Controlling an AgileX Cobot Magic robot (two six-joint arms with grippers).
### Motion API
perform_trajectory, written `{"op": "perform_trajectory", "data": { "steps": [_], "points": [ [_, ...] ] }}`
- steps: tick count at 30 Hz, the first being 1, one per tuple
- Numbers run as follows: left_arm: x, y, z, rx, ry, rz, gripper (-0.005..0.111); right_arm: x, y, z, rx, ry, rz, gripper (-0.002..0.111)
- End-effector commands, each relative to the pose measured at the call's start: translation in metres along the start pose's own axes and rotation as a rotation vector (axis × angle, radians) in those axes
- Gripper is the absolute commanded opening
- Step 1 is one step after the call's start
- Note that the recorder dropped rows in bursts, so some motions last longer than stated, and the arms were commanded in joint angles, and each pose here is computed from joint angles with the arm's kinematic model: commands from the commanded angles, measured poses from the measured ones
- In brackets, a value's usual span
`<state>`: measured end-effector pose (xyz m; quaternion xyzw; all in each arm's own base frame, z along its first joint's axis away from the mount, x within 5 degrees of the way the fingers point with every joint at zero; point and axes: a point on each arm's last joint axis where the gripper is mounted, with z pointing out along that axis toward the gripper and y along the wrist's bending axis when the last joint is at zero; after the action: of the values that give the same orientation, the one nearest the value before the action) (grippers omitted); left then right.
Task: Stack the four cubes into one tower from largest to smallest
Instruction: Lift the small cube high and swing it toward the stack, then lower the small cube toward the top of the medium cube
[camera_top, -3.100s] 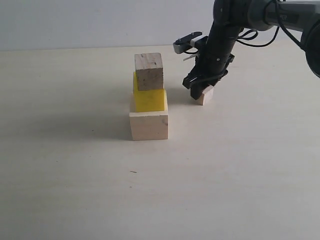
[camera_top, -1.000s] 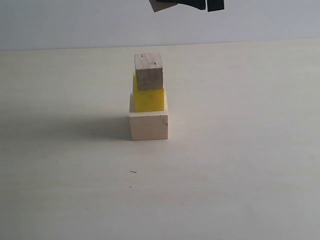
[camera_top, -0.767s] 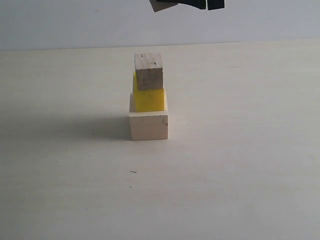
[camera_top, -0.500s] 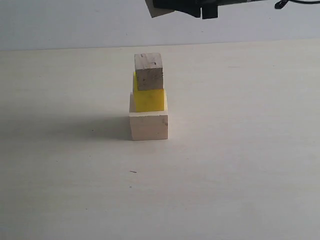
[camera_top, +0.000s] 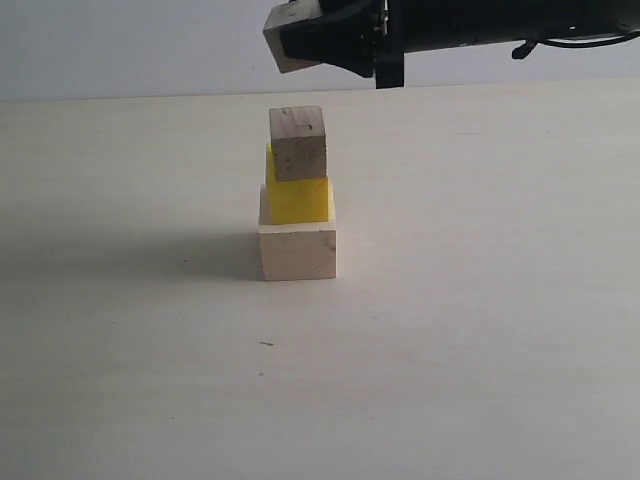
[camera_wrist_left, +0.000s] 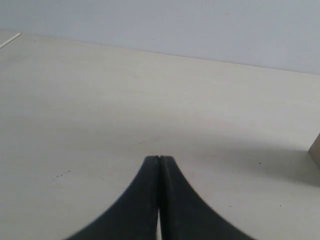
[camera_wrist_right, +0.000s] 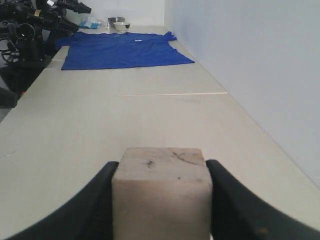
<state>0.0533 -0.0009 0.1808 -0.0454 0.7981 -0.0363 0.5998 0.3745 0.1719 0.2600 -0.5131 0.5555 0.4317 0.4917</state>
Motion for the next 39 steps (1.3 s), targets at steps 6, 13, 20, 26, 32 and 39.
{"op": "perform_trajectory", "data": {
  "steps": [6, 13, 20, 26, 32, 39],
  "points": [
    [0.0, 0.0, 0.0, 0.006, -0.009, 0.003, 0.0, -0.013, 0.012, -0.009, -0.04, 0.085, -0.048, 0.0],
    [0.0, 0.0, 0.0, 0.006, -0.009, 0.003, 0.0, -0.012, 0.002, -0.054, 0.113, 0.014, 0.028, 0.0],
    [0.0, 0.0, 0.0, 0.006, -0.009, 0.003, 0.0, -0.005, 0.01, -0.045, 0.096, 0.005, -0.009, 0.0],
    [0.0, 0.0, 0.0, 0.006, -0.009, 0.003, 0.0, -0.006, 0.016, -0.025, 0.043, -0.003, -0.02, 0.0],
    [0.0, 0.0, 0.0, 0.006, -0.009, 0.003, 0.0, 0.006, 0.009, -0.021, 0.054, -0.019, 0.025, 0.0],
    [0.0, 0.0, 0.0, 0.006, -0.009, 0.003, 0.0, 0.013, 0.013, -0.005, 0.021, -0.03, 0.054, 0.0]
  ]
}}
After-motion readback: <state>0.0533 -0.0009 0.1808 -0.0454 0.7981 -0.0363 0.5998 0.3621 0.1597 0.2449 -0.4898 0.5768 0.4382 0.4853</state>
